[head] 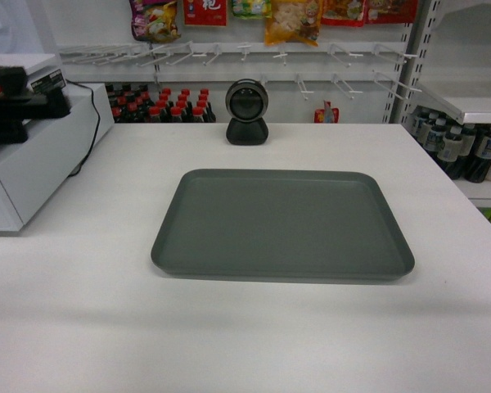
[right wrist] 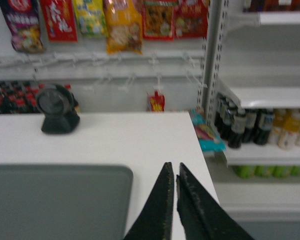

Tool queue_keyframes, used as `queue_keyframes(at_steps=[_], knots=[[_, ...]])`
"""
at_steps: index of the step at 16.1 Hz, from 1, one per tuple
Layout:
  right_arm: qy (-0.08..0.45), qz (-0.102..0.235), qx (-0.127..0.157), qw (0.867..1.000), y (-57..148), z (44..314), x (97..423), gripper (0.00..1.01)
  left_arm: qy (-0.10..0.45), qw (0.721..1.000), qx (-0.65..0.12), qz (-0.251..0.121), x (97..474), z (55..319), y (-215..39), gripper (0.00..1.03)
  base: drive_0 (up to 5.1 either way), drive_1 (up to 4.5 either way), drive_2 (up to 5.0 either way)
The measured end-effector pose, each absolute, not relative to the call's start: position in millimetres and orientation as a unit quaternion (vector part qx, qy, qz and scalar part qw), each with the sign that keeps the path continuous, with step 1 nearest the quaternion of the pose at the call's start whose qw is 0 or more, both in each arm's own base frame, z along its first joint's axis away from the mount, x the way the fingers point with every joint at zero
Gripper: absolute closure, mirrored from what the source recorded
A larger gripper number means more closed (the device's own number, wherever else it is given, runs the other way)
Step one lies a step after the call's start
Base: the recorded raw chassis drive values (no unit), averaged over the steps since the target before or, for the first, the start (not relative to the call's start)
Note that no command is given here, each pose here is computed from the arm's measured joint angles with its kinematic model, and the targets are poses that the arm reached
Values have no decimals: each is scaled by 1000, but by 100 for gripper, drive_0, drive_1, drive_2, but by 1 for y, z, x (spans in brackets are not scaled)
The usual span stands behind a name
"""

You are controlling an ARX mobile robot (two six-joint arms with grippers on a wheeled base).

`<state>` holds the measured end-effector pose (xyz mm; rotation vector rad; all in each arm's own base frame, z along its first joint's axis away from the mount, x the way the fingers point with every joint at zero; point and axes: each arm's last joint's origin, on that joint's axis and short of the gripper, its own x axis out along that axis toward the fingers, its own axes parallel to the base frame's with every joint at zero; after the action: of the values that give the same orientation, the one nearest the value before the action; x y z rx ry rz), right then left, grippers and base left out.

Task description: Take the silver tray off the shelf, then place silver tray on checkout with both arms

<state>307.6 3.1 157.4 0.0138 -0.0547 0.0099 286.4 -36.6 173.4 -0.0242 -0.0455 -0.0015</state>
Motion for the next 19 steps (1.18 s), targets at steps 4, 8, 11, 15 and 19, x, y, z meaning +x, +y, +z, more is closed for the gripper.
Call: queue_keyframes(at_steps=[4,8,11,15,19], knots=[[-5,-2,3,1000,-1,155,243,98,-3,1000,-9,2,228,165,-17,102,0,0,0],[4,0,3,1000,0,163,205,98,10,1000,-8,-8,195,161,-5,102,0,0,0],[11,0,3,1000,0,161,183,98,9,1000,-8,3,176,162,0,102,0,0,0],[10,0,3,1000,0,162,162,98,6,1000,-8,0,157,163,0,102,0,0,0],[6,0,3,1000,0,163,145,98,5,1000,-8,0,141,164,0,102,0,0,0]])
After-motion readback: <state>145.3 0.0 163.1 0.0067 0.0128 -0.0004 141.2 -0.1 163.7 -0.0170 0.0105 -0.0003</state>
